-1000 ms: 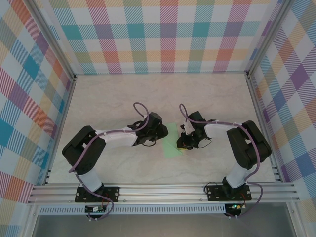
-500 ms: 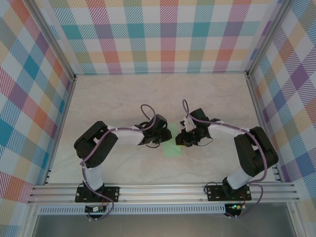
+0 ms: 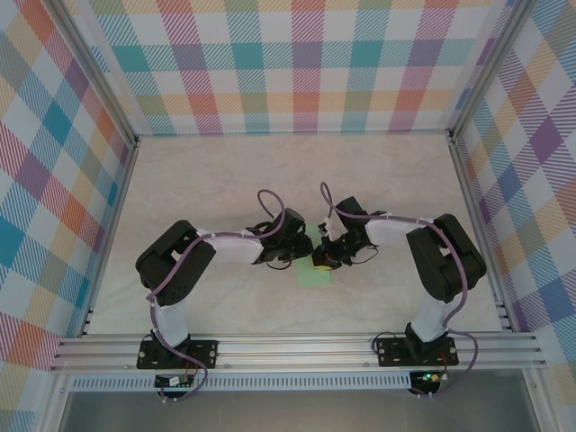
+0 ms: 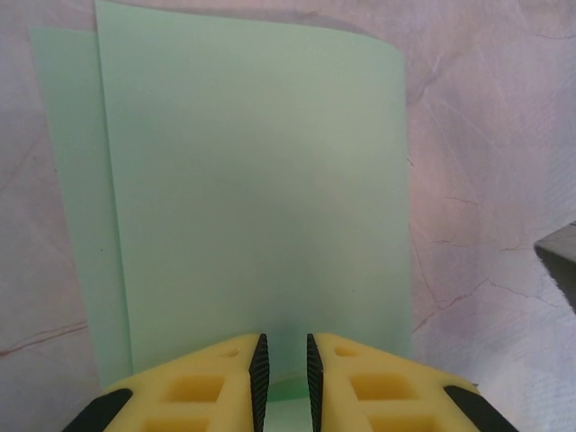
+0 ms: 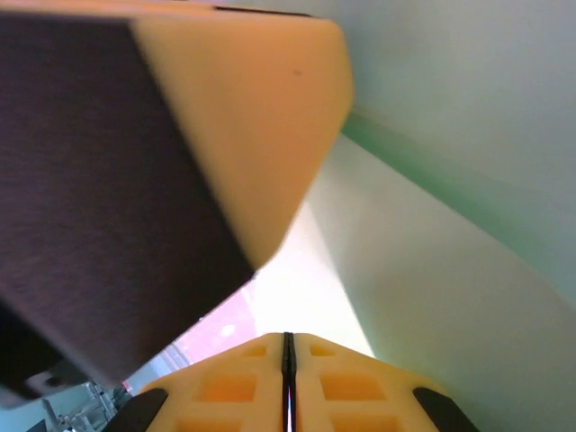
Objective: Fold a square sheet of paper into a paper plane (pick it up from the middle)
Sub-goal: Fold the triangle a second time at the center of the table.
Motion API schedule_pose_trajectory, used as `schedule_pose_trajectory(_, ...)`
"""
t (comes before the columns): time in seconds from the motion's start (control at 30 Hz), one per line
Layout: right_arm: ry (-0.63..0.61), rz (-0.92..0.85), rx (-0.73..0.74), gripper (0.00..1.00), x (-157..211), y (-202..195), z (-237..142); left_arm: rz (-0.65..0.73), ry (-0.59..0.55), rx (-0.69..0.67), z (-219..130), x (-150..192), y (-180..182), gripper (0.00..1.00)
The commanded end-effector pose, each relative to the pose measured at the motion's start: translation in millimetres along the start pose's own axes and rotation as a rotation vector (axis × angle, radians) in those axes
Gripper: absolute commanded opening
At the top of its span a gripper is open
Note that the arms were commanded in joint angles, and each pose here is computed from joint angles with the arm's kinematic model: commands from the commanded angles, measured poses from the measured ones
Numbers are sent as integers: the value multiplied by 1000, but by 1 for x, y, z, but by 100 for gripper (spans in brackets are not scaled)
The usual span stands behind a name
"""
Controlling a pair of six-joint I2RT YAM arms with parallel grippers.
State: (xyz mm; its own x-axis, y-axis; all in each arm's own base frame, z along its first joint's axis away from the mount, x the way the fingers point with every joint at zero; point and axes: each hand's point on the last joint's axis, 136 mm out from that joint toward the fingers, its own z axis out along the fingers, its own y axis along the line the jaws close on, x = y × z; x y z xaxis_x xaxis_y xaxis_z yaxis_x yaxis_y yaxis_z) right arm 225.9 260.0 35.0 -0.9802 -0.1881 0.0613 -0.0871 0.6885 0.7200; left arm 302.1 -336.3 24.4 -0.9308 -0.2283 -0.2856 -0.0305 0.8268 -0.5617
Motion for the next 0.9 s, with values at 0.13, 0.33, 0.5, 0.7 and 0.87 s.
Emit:
schedule_pose_trajectory(0.13,3,6,128,11,0,-25,4,20,25,-69,5,7,16,22)
schedule_pose_trajectory(0.33,-2,9,152,11,-2,-31,6,45,-2,-11,-14,-2,-4,24)
schedule_pose_trajectory(0.5,-8,6,151,12,-3,-30,5,31,-13,71,-34,-3,-22,25)
schedule_pose_trajectory(0.7,-16,5,151,12,-4,-29,4,-27,41,103,-26,17,-19,24)
schedule_pose_trajectory(0.87,-22,5,149,12,-6,-28,3,-86,78,112,-6,29,-8,23)
